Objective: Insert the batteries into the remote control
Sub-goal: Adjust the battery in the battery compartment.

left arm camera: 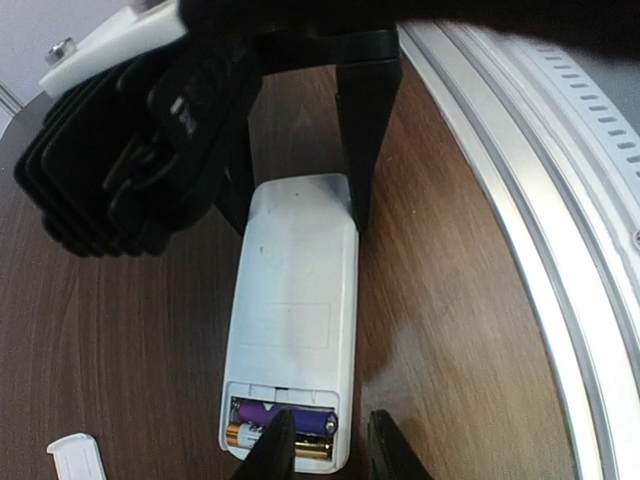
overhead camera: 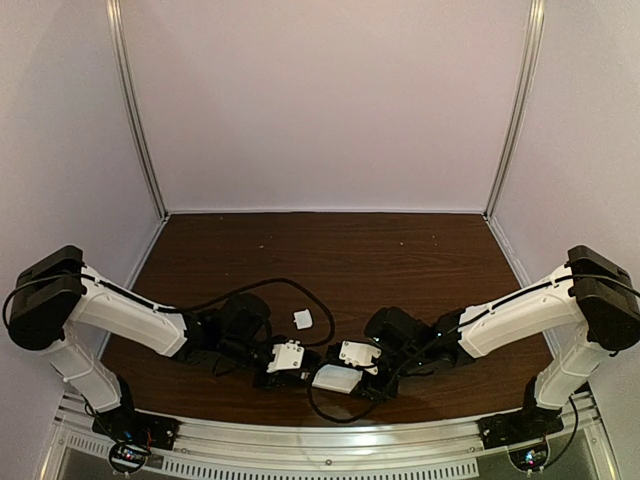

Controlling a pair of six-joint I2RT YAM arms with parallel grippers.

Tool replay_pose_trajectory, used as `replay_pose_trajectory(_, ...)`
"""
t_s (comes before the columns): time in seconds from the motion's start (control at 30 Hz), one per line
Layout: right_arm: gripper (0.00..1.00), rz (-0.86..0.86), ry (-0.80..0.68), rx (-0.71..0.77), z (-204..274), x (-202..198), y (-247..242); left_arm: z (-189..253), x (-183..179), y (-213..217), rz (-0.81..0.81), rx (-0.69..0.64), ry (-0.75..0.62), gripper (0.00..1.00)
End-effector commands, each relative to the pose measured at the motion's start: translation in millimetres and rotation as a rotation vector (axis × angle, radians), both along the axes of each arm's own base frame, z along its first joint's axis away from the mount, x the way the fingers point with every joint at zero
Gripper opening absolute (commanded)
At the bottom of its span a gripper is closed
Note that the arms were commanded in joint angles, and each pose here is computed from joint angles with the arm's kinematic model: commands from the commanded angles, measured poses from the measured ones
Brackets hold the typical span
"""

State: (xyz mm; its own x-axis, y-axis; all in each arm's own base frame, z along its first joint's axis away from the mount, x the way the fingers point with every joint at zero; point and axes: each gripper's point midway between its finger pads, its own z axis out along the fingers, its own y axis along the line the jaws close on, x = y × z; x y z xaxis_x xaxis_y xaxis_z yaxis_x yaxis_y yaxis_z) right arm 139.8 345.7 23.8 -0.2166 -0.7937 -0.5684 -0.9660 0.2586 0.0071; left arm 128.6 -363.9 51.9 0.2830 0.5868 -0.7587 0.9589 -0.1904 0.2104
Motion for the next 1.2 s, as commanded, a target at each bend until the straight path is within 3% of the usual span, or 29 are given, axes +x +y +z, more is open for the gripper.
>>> replay_pose_trajectory(0.0, 0.08, 0.025, 0.000, -0.022, -4, -7, -3, 1, 0, -7, -0.027, -0.013, -0.013, 0.27)
replay_pose_trajectory(1.17, 0.06, 0.038, 0.007, -0.025, -6, -10, -3, -24, 20, -5, 0.048, 0.053, -0.079, 0.12)
